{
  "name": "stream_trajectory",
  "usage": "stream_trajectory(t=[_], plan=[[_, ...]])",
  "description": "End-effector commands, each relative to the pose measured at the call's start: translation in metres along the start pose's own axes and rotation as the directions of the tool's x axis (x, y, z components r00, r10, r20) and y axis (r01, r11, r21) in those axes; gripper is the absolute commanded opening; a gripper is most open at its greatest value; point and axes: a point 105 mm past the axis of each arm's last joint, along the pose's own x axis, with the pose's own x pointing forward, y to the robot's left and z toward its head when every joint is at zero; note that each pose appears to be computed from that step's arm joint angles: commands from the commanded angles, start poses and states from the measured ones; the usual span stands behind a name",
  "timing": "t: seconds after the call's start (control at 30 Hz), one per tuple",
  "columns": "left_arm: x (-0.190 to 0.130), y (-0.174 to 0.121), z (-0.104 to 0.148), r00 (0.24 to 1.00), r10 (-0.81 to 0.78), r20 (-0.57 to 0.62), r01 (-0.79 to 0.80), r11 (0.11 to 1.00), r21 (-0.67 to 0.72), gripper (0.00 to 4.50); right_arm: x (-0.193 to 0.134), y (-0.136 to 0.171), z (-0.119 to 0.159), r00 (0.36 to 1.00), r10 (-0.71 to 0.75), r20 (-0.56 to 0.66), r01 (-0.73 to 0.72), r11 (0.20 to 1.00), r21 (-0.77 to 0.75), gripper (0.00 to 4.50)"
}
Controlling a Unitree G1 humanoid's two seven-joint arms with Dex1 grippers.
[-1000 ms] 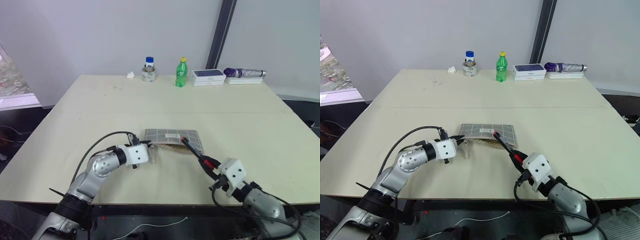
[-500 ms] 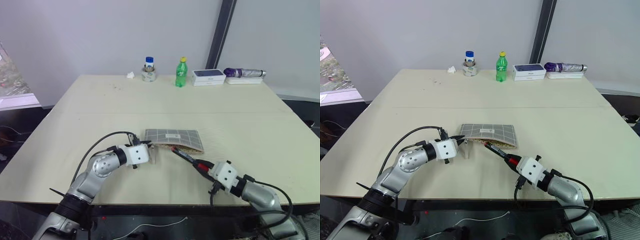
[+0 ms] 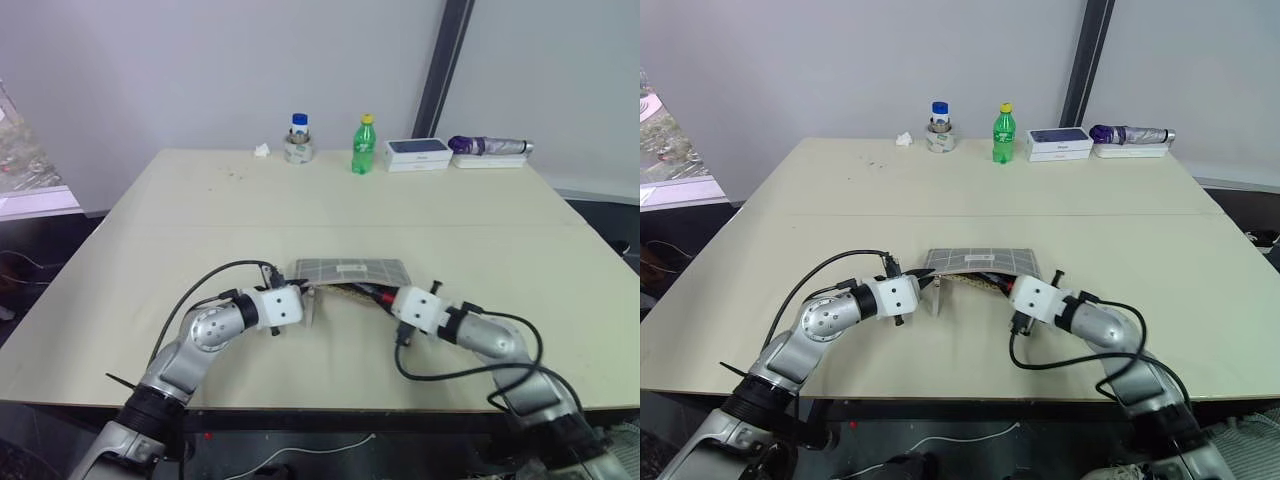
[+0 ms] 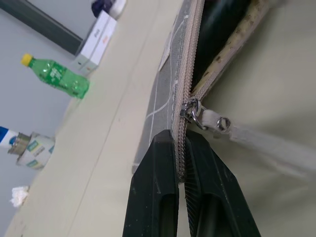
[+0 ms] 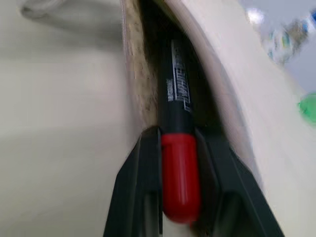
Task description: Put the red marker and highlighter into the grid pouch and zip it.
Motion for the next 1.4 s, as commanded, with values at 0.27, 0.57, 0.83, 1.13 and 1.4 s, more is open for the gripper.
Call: stream_trajectory(t=[0.27,0.57,0.83,1.13,1.4], plan=[[-0.002,0.007,0.02,0.996,-0.011,0.086,0.007,0.999,0.051,0.0,0.026,-0.005,0.014,0.995,0.072,0.062,-0.047,0.94,-0.337,1.43],[-0.006,0.006,0.014,0.999,0.0,0.052,-0.001,1.0,0.028,0.0,-0.007,-0.019,0.025,0.985,0.034,0.171,-0.008,0.989,-0.149,4.48],[-0.004,-0.005,0.011,0.999,-0.024,0.036,0.024,1.0,0.014,0.0,-0.048,-0.007,0.064,0.924,0.03,0.382,-0.165,0.931,0.327,4.48],[0.013,-0.022,0.017,0.992,-0.111,0.06,0.104,0.989,0.105,0.0,-0.029,0.086,0.032,0.925,0.251,0.284,-0.378,0.679,0.63,4.48],[0.016,-0.012,0.026,0.992,-0.095,0.087,0.083,0.988,0.127,0.0,0.026,0.087,0.023,0.969,0.179,0.17,-0.247,0.702,0.668,4.48]])
